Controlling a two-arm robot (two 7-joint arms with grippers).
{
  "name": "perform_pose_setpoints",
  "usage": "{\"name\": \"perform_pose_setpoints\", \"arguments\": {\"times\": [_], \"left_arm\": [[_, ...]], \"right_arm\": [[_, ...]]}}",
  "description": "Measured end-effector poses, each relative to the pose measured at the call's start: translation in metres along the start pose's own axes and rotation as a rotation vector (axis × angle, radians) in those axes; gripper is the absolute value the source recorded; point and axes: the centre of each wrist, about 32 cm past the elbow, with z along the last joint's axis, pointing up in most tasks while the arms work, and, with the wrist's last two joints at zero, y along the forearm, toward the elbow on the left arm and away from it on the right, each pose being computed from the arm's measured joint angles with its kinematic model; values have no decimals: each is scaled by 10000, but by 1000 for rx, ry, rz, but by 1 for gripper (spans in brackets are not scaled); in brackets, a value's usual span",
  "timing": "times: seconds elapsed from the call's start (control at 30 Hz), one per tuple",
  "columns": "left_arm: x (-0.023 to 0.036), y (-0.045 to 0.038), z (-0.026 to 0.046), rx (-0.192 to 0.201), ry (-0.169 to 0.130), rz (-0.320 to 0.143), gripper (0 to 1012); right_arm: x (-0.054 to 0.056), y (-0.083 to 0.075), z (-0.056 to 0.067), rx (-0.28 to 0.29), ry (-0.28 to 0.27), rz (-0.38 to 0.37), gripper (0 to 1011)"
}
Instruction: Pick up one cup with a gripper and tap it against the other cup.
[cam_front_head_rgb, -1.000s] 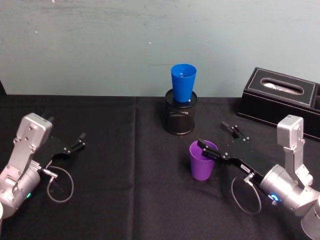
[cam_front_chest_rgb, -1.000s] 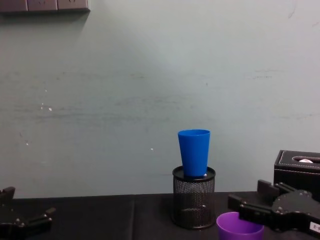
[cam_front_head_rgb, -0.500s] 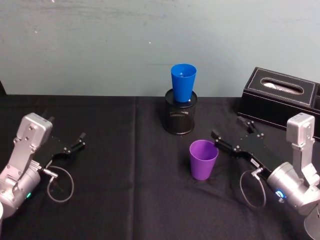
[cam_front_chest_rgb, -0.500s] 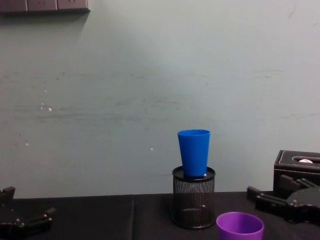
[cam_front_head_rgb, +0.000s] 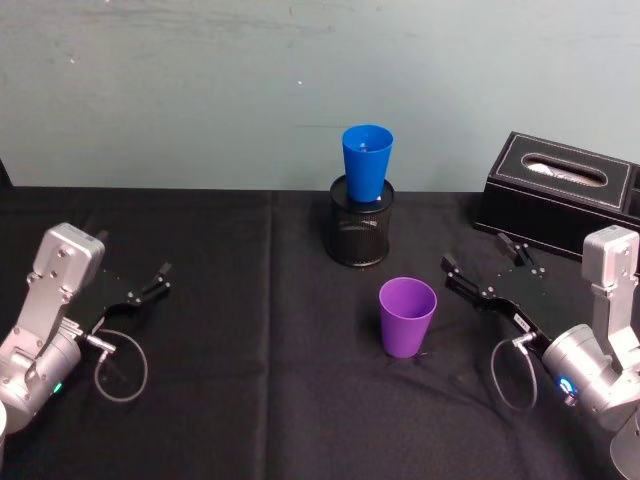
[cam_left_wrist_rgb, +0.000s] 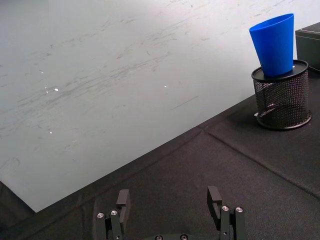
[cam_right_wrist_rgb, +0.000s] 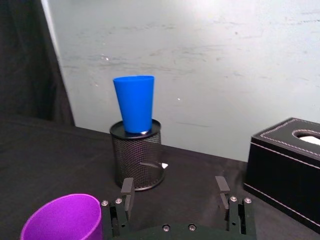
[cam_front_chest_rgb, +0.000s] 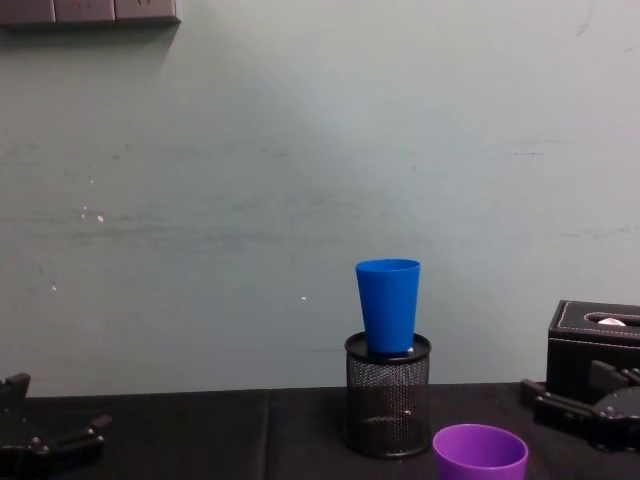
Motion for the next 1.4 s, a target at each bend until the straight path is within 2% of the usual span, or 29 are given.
{"name": "perform_pose_setpoints", "arguments": {"times": [0.43, 0.77, 1.4], "left_arm": [[0, 0, 0, 0, 0, 0, 1011], [0, 0, 0, 0, 0, 0, 1011], [0, 0, 0, 0, 0, 0, 1011]], "right_arm": [[43, -15, -161, -49, 13, -43, 1003], [58, -14, -247, -76, 17, -47, 1003], [55, -13, -277, -87, 18, -42, 1003]]}}
